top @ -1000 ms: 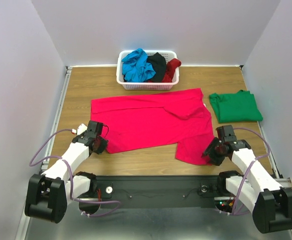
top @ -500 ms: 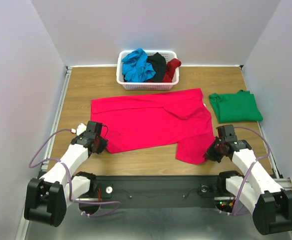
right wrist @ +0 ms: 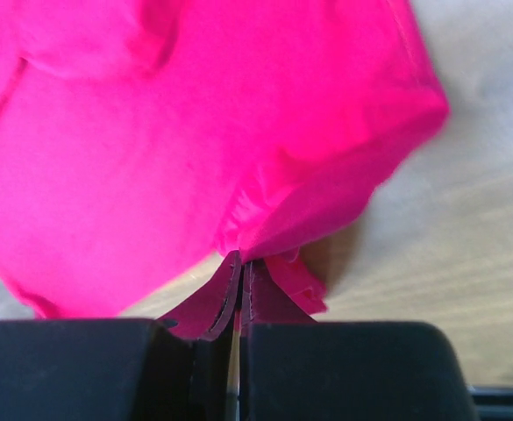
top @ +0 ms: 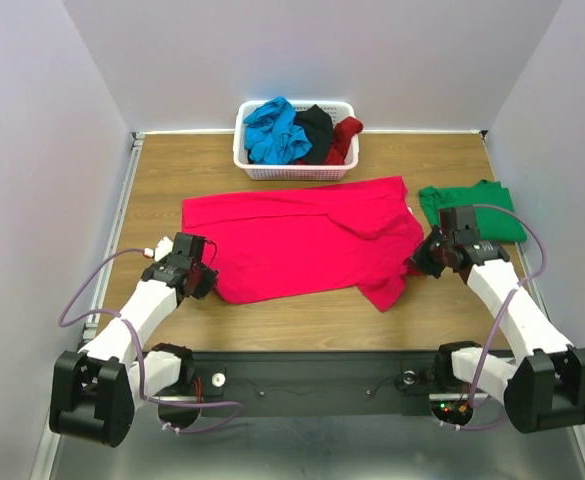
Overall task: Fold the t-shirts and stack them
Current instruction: Fold the tshirt
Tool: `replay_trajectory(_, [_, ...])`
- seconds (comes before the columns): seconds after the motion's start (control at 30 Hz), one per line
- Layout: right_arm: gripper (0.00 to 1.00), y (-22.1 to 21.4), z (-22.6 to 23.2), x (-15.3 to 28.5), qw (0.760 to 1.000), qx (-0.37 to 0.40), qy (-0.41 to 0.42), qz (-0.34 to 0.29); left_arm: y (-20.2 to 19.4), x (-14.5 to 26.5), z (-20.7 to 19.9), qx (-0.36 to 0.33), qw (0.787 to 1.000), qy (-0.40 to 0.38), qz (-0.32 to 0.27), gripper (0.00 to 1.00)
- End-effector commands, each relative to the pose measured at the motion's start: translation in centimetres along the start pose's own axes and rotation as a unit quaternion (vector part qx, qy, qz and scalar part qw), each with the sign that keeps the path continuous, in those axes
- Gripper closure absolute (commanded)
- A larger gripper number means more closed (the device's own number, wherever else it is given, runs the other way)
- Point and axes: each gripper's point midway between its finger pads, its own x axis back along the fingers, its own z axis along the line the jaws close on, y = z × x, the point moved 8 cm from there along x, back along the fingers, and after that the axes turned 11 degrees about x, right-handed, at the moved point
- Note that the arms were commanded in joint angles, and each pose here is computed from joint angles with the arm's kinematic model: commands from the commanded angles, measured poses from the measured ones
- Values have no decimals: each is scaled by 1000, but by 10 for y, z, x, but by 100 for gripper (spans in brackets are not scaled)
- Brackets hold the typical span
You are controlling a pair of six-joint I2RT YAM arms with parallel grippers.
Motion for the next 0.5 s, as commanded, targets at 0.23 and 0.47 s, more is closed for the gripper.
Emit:
replay_trajectory(0.23, [100, 75, 57, -5, 993, 10, 73, -91, 24, 10, -35, -7, 1000, -20, -21, 100])
replay_trajectory(0.47, [100, 105, 77, -19, 990, 3, 83, -115, 43, 1, -51, -9, 999, -15, -29, 100])
